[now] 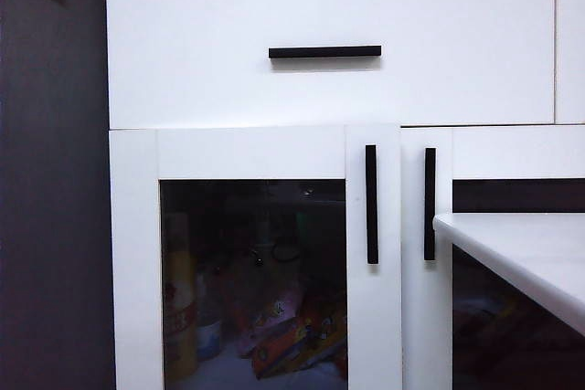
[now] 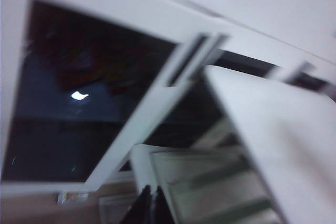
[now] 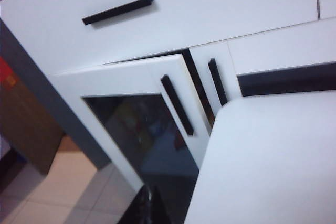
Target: Open the left door of the white cabinet, pick up a can of beverage from the table on the right, place it inside the cabinet, and finally close the cabinet door.
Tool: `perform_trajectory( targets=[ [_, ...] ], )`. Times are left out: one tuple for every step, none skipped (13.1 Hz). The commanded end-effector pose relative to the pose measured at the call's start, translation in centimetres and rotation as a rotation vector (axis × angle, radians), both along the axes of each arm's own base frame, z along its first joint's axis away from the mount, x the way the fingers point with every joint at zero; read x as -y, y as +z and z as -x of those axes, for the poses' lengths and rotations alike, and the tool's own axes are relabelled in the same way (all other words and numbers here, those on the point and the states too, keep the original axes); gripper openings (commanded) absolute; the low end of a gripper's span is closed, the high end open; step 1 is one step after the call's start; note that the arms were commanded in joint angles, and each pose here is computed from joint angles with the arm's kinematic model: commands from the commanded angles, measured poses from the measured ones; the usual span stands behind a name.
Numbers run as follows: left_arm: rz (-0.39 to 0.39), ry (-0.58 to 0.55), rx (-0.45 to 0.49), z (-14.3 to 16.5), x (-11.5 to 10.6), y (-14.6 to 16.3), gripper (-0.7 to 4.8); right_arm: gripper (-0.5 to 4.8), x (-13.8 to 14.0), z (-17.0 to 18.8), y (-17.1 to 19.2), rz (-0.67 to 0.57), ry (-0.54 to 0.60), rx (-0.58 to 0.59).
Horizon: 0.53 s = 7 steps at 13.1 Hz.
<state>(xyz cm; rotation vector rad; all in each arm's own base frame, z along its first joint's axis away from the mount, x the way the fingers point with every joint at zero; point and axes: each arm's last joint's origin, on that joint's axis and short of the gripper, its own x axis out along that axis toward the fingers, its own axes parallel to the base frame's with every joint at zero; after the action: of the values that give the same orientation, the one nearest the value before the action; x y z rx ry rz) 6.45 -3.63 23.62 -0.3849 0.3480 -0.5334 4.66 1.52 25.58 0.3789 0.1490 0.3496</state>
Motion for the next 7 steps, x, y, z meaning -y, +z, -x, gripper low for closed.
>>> perform_trajectory(
  targets=[
    [0.006, 0.075, -0.015, -1.4, 0.4, -3.1, -0.06, -0.01, -0.4, -1.5, -2.1, -0.001, 0.002, -0.002],
    [-0.024, 0.066, 0.009, -1.6, 0.6, -3.9, -0.06, -0.01, -0.5, -1.9, -3.1, -0.002, 0.004, -0.016],
    [-0.066, 0.052, 0.044, -1.9, 0.7, -4.6, -0.05, -0.01, -0.6, -2.4, -4.0, 0.003, 0.001, -0.033],
    [-0.112, 0.042, 0.089, -2.1, 0.8, -5.4, -0.06, -0.01, -0.7, -2.9, -5.3, 0.008, -0.001, -0.051],
    [-0.150, 0.032, 0.130, -2.3, 0.9, -6.0, -0.06, -0.01, -0.8, -3.3, -6.7, 0.016, 0.001, -0.084],
    [-0.151, 0.032, 0.126, -2.3, 0.9, -6.2, -0.05, -0.01, -0.9, -3.5, -7.7, 0.025, 0.004, -0.120],
    [-0.145, 0.034, 0.109, -2.3, 0.9, -6.3, -0.05, -0.01, -0.9, -3.6, -8.7, 0.037, 0.003, -0.173]
  ],
)
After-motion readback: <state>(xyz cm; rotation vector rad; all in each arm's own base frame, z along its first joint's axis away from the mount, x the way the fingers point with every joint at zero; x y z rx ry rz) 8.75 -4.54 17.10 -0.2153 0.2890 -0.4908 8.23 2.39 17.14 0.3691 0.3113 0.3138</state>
